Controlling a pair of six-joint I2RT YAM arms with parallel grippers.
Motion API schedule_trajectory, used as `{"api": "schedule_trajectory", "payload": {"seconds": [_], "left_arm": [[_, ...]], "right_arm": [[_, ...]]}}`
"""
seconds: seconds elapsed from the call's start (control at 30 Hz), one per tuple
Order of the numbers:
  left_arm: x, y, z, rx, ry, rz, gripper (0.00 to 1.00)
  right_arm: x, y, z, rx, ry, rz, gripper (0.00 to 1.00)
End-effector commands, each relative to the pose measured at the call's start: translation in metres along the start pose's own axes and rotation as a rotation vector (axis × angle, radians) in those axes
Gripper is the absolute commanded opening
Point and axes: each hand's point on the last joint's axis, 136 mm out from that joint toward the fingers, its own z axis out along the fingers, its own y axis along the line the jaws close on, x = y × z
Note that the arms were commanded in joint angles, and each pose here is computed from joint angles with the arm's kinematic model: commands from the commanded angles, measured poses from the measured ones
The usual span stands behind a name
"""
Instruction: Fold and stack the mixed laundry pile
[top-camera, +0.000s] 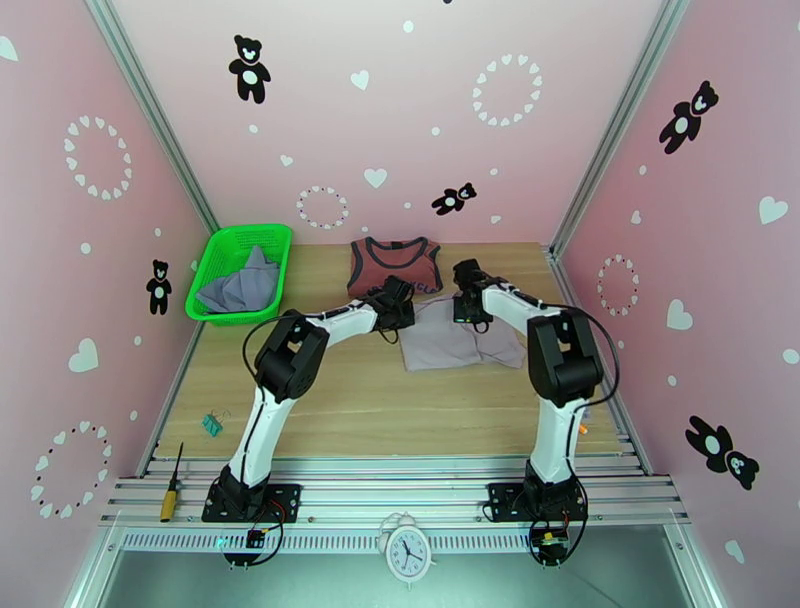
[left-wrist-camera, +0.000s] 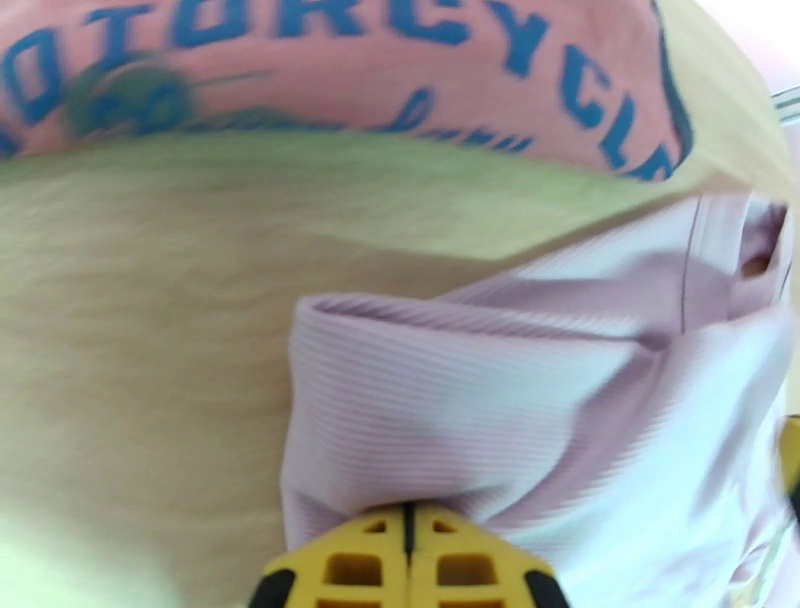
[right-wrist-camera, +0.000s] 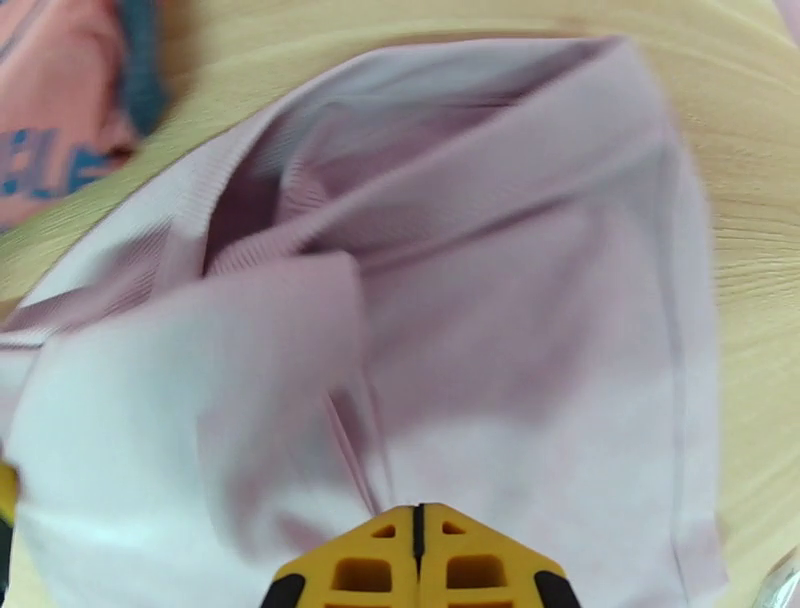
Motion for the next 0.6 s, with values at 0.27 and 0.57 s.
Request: {"api": "schedule_trajectory", "payload": {"seconds": [0.27,0.57], "left_arm": [[0.071,-0.053,-0.078,0.0,0.098,0.212,0.06],[0.168,-0.032,-0.039,-0.042,0.251,0.129,0.0]], "right_arm": [[0.06,0.015,0.012,-0.119,0.132,0.012,0.0],[0.106,0.004,0.02,-0.059,0.182,0.035,0.0]]}}
